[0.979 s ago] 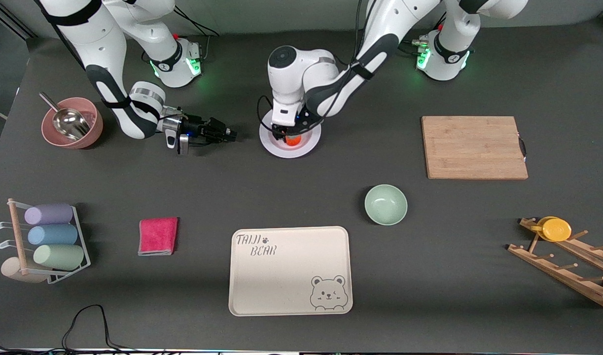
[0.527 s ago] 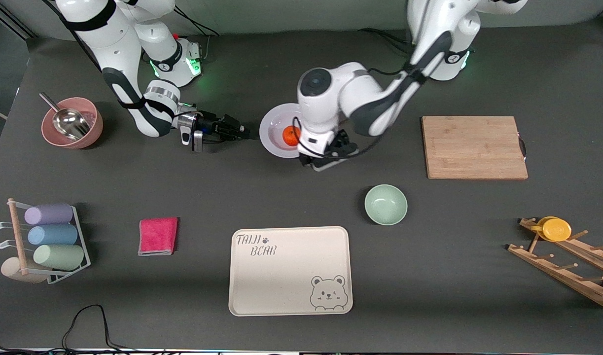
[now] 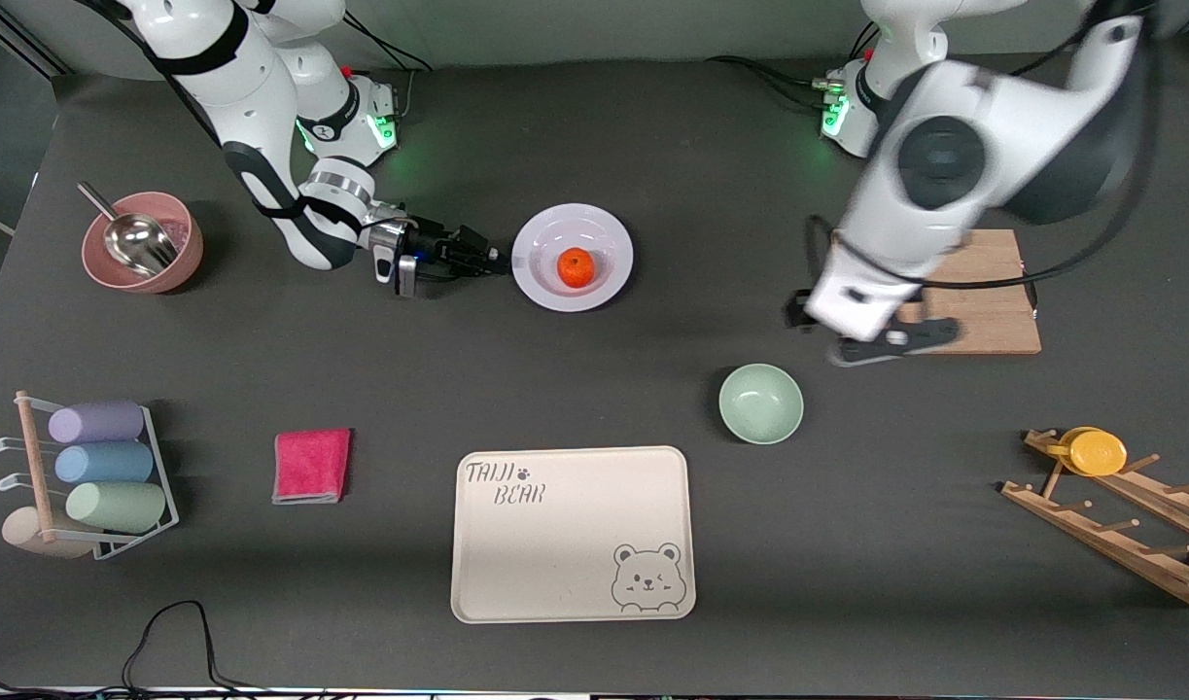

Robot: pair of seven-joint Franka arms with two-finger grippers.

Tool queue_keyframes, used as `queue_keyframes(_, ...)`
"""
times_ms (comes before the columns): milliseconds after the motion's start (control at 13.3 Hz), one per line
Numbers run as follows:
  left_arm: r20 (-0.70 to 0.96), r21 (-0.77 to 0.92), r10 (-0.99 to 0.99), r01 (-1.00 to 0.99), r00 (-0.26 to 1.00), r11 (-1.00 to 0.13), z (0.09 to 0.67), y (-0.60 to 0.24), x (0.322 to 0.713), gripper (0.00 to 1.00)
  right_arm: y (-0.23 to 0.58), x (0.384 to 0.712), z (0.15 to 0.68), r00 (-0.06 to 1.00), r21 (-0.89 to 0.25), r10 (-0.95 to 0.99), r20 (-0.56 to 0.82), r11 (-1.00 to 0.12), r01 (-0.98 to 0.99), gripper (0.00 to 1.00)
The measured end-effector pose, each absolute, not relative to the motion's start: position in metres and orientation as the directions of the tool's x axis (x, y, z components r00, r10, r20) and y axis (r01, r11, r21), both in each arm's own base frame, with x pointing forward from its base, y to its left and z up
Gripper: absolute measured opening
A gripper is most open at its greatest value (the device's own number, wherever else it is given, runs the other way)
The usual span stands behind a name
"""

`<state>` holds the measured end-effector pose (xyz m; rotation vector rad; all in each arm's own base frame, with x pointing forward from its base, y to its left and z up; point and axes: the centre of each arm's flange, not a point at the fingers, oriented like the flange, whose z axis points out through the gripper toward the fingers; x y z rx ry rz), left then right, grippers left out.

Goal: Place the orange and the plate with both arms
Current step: 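Release the orange on the plate and withdraw the left gripper, then grasp the white plate rim with the right gripper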

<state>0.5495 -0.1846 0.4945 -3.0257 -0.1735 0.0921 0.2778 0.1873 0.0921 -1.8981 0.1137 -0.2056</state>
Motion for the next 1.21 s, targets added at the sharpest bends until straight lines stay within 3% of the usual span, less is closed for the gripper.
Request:
queue_keyframes(452, -0.070, -0.095, -0.019, -0.025, 0.997, -0.995, 0.543, -0.008, 0.554, 1.00, 0.194, 0.279, 0.087, 0.978, -0.939, -0.175, 0.116, -0.340, 0.051, 0.32)
queue_keyframes(753, -0.036, -0.163, -0.038, -0.043, 0.999, -0.986, 0.561, 0.007, 0.556, 1.00, 0.203, 0.278, 0.087, 0.978, -0.939, -0.172, 0.120, -0.340, 0.056, 0.31)
queue_keyframes(828, -0.024, -0.208, -0.078, -0.081, 0.997, -0.975, 0.570, 0.001, 0.557, 1.00, 0.203, 0.278, 0.087, 0.977, -0.938, -0.170, 0.125, -0.341, 0.061, 0.26)
queue_keyframes(979, -0.045, -0.214, -0.162, -0.167, 0.986, -0.962, 0.578, -0.022, 0.554, 1.00, 0.204, 0.278, 0.087, 0.977, -0.937, -0.167, 0.134, -0.343, 0.070, 0.04)
queue_keyframes(1205, -0.031, -0.032, -0.136, -0.137, 0.990, -0.990, 0.587, -0.019, 0.547, 1.00, 0.204, 0.278, 0.087, 0.977, -0.937, -0.166, 0.135, -0.342, 0.071, 0.04)
